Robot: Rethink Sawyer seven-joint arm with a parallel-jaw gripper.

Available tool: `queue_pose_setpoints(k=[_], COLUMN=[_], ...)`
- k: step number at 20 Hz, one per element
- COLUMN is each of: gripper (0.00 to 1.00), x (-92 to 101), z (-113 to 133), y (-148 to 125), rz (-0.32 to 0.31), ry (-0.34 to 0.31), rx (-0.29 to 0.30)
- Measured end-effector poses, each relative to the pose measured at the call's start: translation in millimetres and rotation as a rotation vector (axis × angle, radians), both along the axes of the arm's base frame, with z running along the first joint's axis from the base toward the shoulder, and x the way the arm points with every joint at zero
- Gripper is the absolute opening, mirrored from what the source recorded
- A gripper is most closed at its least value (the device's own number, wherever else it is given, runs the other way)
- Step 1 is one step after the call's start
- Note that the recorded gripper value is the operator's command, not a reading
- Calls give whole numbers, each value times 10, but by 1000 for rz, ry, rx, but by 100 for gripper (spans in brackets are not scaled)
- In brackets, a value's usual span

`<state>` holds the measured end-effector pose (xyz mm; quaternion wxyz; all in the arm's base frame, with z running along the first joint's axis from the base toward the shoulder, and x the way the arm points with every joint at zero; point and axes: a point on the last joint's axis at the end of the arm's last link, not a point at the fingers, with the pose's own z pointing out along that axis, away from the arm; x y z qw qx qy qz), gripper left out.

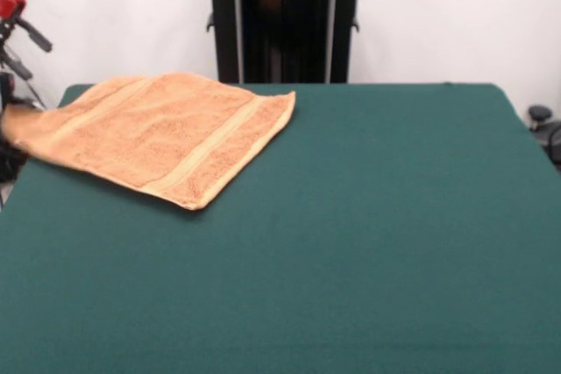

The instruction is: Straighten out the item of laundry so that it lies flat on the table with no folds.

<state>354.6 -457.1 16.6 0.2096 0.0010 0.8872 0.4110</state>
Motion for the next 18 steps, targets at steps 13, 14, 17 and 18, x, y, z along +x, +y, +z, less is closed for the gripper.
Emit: queue_pose_setpoints(k=[13, 14, 17, 18], gripper=[100, 100, 100, 100], x=[163, 192, 282, 301], z=[987, 1061, 1239, 1277], y=[-71, -31, 127, 167], rz=[62, 65, 67, 67], ry=[-109, -126, -179, -192], rx=[-202, -209, -214, -216])
